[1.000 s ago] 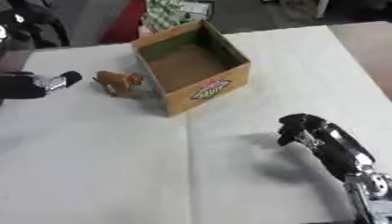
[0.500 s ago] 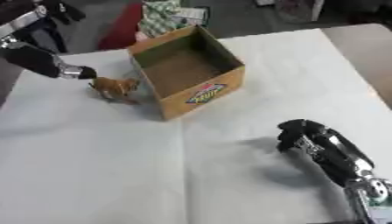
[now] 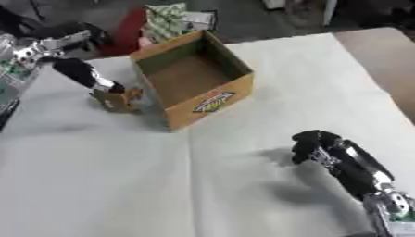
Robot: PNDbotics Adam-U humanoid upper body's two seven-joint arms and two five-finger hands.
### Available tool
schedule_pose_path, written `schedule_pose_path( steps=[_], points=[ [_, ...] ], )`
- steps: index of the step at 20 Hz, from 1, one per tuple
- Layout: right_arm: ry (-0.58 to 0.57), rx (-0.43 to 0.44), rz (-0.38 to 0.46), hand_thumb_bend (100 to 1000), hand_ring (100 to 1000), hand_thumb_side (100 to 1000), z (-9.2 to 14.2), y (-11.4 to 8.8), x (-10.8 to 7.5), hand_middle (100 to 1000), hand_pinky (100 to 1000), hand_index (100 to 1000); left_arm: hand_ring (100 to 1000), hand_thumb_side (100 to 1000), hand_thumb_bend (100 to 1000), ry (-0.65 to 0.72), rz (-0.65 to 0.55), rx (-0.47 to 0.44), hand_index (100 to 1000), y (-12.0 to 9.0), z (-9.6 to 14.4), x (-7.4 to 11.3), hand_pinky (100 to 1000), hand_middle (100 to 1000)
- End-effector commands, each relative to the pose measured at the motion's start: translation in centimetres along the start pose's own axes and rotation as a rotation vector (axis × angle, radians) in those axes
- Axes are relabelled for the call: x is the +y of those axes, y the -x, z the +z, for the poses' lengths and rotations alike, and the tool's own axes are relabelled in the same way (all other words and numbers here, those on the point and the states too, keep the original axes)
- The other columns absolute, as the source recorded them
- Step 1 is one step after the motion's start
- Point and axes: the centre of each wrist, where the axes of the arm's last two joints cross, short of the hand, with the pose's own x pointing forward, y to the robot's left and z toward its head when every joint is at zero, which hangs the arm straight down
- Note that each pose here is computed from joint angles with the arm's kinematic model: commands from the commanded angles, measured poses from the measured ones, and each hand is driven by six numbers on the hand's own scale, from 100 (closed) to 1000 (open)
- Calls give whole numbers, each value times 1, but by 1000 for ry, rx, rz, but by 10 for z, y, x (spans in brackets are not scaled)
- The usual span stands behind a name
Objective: Pick up objects on the table and place them in the box.
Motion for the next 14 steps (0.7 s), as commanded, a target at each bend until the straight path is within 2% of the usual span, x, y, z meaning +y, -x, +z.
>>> schedule_pose_path(
  steps=[1, 6, 12, 14],
  points=[
    [-12, -14, 27, 100, 572, 597, -2, -7, -5, 568, 615, 745, 823, 460, 786, 7, -17, 35, 863, 7, -8, 4, 798, 774],
    [-12, -15, 27, 100, 572, 598, -2, -7, -5, 568, 614, 745, 819, 435, 770, 14, -31, 100, 858, 18, -16, -5, 796, 770],
    [-13, -15, 26, 100, 572, 598, -2, -7, -5, 568, 614, 745, 819, 435, 770, 2, -35, 113, 858, 22, -19, -9, 796, 770],
    [-14, -16, 27, 100, 571, 598, -3, -7, -5, 568, 614, 745, 815, 406, 728, -4, -17, 149, 852, 29, -19, -13, 792, 763]
  ],
)
